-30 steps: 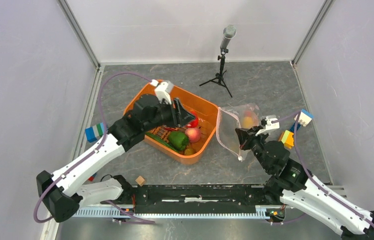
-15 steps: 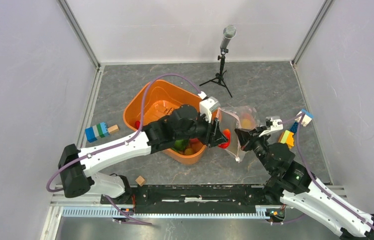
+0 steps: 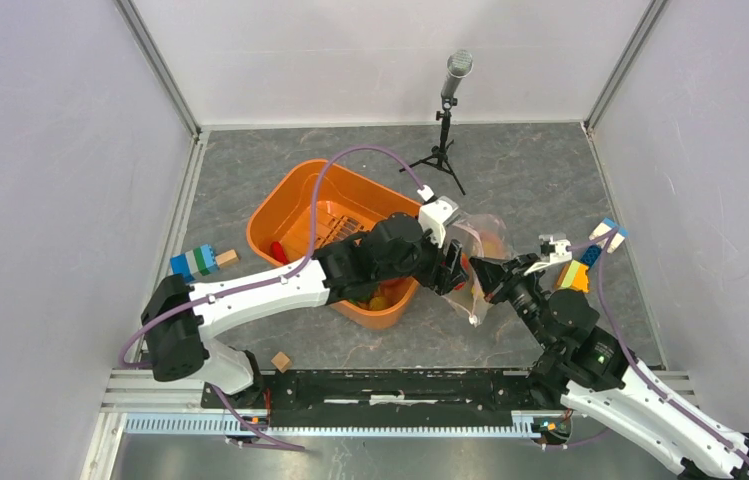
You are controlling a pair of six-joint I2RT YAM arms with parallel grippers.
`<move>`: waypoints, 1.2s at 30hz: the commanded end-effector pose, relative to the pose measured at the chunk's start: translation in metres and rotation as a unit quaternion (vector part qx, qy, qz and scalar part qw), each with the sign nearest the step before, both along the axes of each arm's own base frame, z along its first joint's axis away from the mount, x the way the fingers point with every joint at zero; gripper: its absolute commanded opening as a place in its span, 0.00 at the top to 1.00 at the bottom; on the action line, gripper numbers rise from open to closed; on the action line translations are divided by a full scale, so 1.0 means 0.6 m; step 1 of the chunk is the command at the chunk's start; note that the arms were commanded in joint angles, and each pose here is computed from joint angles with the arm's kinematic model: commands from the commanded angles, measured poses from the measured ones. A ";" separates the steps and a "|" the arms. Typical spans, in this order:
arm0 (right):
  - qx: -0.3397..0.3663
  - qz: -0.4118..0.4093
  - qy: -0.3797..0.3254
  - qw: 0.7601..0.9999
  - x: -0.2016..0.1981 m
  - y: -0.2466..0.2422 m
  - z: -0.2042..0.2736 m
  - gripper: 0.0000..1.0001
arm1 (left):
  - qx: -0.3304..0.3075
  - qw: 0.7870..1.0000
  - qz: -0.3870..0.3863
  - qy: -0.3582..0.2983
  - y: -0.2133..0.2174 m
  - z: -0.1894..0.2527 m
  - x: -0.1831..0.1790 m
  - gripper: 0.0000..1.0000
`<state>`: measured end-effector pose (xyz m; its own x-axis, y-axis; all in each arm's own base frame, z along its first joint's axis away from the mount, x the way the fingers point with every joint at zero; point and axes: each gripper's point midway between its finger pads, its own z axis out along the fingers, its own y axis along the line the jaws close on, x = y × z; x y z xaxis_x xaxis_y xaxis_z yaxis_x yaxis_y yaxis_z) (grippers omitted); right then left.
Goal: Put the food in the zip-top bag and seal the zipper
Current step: Place the fake fruit in the zipper food storage bag, then pick up the fake fruit from the bin.
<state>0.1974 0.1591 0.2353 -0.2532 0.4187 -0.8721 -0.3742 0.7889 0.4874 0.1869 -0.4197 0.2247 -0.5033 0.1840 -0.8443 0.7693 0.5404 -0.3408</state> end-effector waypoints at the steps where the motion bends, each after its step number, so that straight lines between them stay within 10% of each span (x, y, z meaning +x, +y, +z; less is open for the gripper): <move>1: 0.039 0.005 -0.017 0.999 -0.004 0.003 0.028 1.00 | -0.025 0.998 -0.002 -0.061 -0.009 0.058 0.014 0.15; 3: 0.040 0.001 -0.018 0.999 -0.003 0.001 0.029 1.00 | -0.023 0.997 -0.004 -0.067 -0.003 0.068 0.013 0.01; 13: 0.030 -0.030 -0.006 0.999 0.003 -0.019 0.013 1.00 | -0.040 0.989 0.076 -0.125 0.107 0.137 0.021 0.00; 23: 0.005 -0.069 -0.009 0.998 0.015 -0.041 -0.003 1.00 | 0.070 0.964 0.252 -0.052 0.285 -0.004 0.105 0.00; 36: -0.071 -0.169 -0.055 0.981 0.037 -0.110 0.026 1.00 | 0.127 0.977 0.166 0.031 0.272 -0.110 0.141 0.00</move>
<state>0.2153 0.1095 0.2306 -0.1054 0.3381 -0.9352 -0.1827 0.9178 0.3524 0.2740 -0.2379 0.1668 -0.5933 0.1263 -0.7950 0.4205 0.8908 -0.1723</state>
